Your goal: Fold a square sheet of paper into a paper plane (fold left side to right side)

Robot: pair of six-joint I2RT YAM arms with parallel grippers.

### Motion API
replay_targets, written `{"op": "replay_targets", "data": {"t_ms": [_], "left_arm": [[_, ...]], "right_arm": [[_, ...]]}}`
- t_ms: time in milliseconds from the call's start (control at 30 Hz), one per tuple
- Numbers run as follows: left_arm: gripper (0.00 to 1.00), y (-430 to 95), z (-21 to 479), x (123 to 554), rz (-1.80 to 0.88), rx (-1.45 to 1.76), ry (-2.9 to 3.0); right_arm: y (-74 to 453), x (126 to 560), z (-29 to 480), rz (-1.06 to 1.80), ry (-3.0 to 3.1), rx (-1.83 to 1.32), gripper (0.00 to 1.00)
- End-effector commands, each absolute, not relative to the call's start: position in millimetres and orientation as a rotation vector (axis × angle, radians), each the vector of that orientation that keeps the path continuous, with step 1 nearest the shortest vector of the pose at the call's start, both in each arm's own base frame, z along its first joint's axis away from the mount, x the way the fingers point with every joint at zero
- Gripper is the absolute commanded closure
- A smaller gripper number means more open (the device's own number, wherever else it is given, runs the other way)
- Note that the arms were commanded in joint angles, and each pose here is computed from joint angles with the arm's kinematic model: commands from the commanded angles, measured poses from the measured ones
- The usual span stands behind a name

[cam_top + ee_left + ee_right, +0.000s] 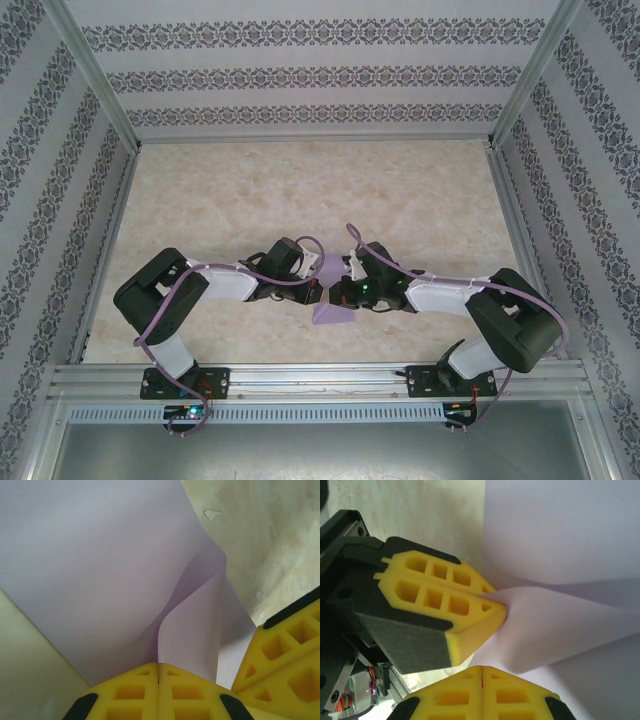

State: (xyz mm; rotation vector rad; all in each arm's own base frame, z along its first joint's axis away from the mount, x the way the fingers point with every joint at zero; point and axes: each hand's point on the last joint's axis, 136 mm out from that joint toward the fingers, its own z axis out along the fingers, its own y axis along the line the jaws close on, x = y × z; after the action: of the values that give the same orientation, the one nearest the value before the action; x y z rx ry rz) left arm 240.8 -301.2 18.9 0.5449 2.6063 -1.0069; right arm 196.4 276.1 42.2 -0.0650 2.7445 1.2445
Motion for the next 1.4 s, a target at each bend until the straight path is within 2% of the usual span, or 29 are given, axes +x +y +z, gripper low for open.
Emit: {"op": "replay_targets", "data": {"t_ms": [0,833,967,1167,1367], "left_arm": [[0.99,-288,-4,235,-0.93,0.557,2.686],[0.99,-284,-8,236,-0.881,0.559,2.708],[0.93,-285,1,241,-0.877,0.547,2.69],[0.8,-286,39,255,-0.85,0.516,2.609],[0.79,-272,76,249,-0.861,0.442,2.56]], "right_arm": [[286,203,47,1.251,2.713,-0.091,1.0],[268,193,8,1.099,2.858,-0.031,1.0],[261,185,-1,1.071,2.894,-0.01,1.0],[252,175,-13,1.034,2.941,0.008,1.0],[251,174,-15,1.03,2.95,0.014,1.0]]}}
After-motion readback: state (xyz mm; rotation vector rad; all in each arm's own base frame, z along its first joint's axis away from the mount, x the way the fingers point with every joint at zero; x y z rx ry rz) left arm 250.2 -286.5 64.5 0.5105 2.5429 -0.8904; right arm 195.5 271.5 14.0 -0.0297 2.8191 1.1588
